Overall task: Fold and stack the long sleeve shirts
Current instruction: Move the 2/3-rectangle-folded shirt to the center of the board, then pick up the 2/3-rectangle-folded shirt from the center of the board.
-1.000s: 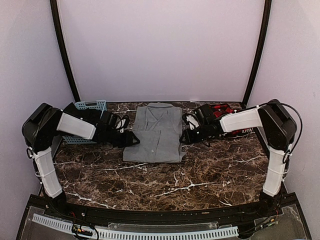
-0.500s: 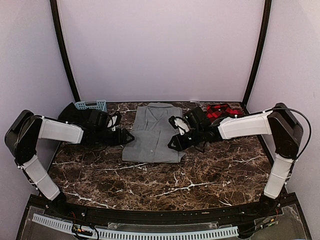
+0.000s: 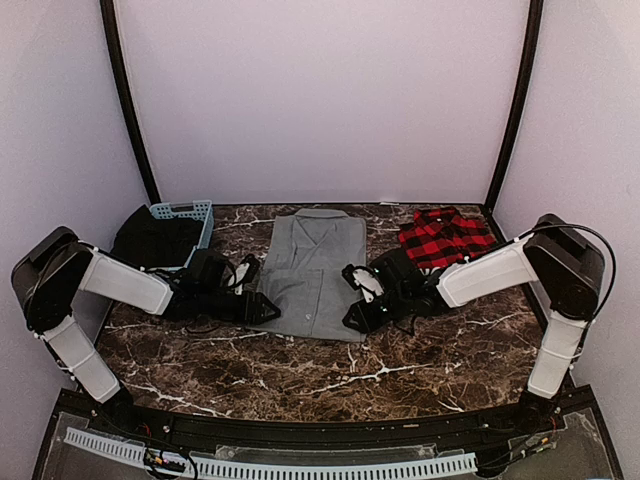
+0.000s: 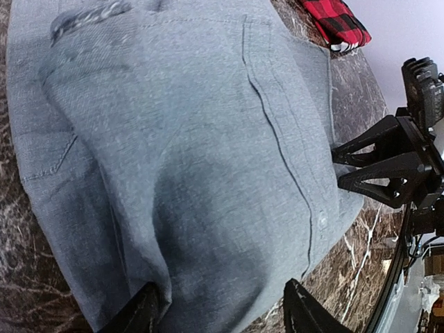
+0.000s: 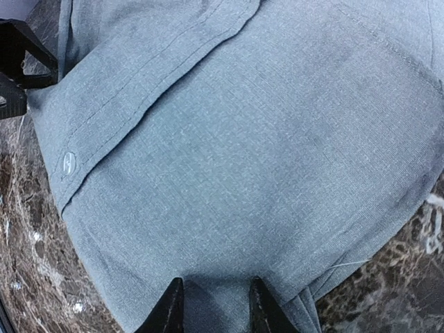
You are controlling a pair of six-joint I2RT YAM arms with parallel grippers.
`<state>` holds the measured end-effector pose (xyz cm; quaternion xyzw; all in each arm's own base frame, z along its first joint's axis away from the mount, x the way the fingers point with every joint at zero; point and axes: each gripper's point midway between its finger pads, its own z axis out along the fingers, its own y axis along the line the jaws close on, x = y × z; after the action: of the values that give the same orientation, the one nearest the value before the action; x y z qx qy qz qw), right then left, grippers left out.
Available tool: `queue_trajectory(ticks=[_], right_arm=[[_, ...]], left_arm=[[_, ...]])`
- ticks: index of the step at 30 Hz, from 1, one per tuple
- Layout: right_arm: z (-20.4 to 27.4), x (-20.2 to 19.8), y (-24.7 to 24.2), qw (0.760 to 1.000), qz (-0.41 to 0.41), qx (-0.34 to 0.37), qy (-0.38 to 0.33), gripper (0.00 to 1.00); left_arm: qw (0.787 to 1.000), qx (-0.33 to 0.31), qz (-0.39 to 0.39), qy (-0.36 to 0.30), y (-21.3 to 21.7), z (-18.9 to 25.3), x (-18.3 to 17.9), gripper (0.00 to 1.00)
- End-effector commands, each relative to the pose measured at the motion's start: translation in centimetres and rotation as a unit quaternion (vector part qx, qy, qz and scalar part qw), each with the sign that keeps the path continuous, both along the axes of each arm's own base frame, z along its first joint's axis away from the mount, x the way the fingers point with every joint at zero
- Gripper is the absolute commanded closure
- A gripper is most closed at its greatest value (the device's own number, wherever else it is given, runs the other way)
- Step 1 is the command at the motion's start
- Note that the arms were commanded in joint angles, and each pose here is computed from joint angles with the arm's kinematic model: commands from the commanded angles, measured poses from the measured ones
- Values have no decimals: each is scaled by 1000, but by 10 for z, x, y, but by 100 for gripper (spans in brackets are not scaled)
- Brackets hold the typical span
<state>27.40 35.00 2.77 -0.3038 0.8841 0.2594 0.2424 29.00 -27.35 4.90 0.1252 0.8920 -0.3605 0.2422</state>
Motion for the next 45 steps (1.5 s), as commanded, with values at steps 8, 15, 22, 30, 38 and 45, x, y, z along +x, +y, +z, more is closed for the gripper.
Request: queue_trajectory(ticks=[8, 15, 22, 30, 38, 45], right_arm=[[-33, -74, -51, 995, -31, -86, 40, 71], [-19, -113, -67, 992, -15, -122, 27, 63], [29, -128, -53, 993, 27, -95, -59, 27], [27, -133, -51, 983, 69, -141, -93, 13], [18, -135, -34, 970, 119, -169, -125, 19], [-2, -138, -32, 959, 140, -214, -121, 28]], left_arm=[[995, 65, -33, 70, 7, -31, -77, 43], [991, 72, -38, 107, 12, -18, -127, 45], [998, 55, -43, -7, 10, 45, -110, 29], [991, 61, 60, -106, 31, 87, -71, 1], [987, 49, 79, -129, 34, 105, -64, 1], [991, 53, 35, -120, 18, 100, -67, 1]])
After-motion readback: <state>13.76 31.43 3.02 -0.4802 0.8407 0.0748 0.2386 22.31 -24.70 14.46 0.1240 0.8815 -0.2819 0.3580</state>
